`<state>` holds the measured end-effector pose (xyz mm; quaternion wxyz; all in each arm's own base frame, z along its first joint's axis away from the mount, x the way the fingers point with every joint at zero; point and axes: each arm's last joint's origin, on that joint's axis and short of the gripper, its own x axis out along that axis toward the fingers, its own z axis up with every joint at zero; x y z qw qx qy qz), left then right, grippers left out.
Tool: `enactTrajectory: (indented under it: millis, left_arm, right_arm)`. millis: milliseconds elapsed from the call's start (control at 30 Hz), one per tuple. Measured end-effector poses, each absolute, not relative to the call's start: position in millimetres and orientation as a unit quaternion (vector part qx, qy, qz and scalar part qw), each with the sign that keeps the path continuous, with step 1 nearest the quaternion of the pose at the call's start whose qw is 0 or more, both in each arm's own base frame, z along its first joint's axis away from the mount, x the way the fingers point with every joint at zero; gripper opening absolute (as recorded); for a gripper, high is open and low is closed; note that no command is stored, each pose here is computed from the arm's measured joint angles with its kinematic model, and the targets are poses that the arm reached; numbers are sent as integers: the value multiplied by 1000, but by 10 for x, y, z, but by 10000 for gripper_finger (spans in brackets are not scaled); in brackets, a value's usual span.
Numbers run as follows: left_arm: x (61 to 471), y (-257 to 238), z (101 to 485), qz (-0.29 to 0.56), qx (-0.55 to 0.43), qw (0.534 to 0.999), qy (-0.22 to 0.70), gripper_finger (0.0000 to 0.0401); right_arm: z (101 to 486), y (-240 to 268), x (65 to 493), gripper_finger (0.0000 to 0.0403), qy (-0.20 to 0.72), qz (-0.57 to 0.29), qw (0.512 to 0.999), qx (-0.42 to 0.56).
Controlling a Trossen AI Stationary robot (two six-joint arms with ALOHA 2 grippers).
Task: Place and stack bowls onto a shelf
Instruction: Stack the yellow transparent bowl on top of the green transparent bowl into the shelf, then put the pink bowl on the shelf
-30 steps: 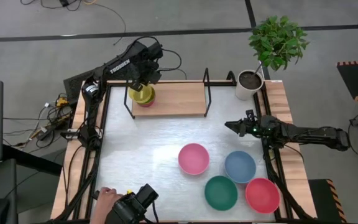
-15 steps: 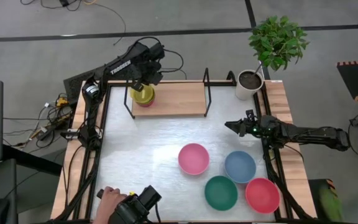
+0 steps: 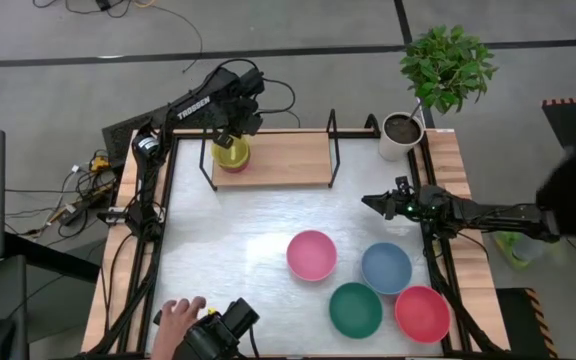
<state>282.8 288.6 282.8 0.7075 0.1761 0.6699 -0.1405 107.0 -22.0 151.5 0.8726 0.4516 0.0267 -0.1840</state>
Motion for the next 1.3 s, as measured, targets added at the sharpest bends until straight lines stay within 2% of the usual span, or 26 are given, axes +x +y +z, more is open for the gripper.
enactTrajectory:
  millis: [533,633,767,1000,1167,1300]
  left_arm:
    - [2851,2910,2832,-130,187,712,664,144]
    - [2868,2938,2843,-92,184,714,669,160]
    - [2867,2923,2856,-37,168,691,702,166]
    - [2996,2632,3049,-33,149,696,702,167]
    - [3169,2294,3485,16,158,746,647,167]
    - [3283,1963,3826,72,73,805,584,167]
  right_arm:
    - [1515,-219,1070,203,27,-184,873,452]
    - [1515,-219,1070,203,27,-184,873,452]
    - [1515,-219,1070,203,27,-184,873,452]
    - [1522,-214,1074,203,26,-172,871,460]
    - [1529,-209,1077,203,27,-162,873,459]
    - [1533,-206,1078,203,26,-160,874,458]
